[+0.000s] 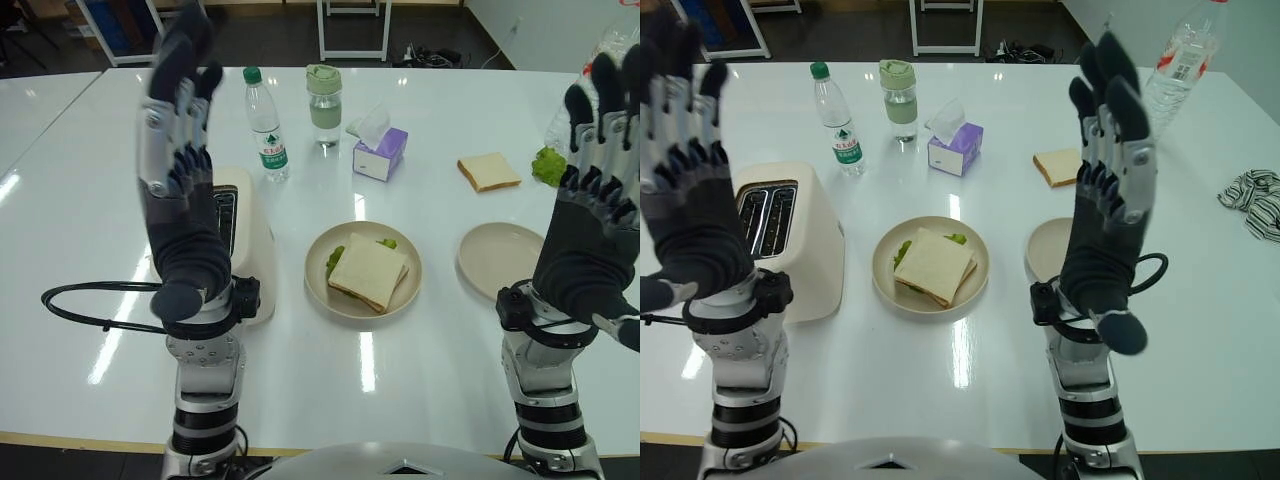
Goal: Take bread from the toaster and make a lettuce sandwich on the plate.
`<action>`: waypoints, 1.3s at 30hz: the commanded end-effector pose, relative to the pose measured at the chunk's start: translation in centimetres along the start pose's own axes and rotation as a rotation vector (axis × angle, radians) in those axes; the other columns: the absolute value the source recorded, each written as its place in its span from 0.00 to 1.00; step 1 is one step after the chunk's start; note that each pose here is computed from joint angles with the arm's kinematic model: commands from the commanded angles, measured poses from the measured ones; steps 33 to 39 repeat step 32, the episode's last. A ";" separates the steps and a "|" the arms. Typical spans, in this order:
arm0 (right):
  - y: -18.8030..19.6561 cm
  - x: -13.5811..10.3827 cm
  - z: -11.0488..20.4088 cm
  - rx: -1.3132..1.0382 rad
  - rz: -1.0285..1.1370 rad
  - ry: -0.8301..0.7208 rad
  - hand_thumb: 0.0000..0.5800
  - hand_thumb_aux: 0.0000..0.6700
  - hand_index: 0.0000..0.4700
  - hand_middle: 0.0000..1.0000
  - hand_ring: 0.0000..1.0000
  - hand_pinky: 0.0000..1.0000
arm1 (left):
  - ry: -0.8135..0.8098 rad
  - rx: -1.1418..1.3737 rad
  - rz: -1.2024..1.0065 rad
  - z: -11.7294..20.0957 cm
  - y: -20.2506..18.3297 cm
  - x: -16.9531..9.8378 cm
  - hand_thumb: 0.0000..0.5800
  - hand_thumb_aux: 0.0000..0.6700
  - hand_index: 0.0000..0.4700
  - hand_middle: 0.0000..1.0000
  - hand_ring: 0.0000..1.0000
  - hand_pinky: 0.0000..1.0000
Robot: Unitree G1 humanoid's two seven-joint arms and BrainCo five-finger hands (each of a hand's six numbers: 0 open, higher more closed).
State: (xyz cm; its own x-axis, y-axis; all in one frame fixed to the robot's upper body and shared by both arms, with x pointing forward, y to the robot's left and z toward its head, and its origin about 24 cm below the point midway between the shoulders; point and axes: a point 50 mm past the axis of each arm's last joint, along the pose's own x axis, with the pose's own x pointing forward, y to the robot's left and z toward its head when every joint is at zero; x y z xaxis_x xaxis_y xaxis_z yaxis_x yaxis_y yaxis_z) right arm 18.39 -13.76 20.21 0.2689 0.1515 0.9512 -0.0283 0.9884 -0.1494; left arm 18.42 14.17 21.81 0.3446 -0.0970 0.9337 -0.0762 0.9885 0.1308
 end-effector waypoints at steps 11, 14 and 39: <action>0.6 1.3 0.3 0.021 0.011 -0.053 0.00 0.00 0.00 0.00 0.00 0.00 | -0.064 0.087 0.093 0.4 -0.3 1.4 0.00 0.00 0.00 0.00 0.00 0.00; 0.5 1.2 0.2 0.009 0.028 -0.044 0.00 0.00 0.00 0.00 0.00 0.00 | -0.071 0.078 0.097 0.4 -0.4 1.3 0.00 0.00 0.00 0.00 0.00 0.00; -1.2 0.0 -1.3 -0.071 0.045 0.001 0.00 0.00 0.00 0.00 0.00 0.00 | -0.071 0.069 0.067 -0.4 -0.5 0.7 0.00 0.00 0.00 0.00 0.00 0.00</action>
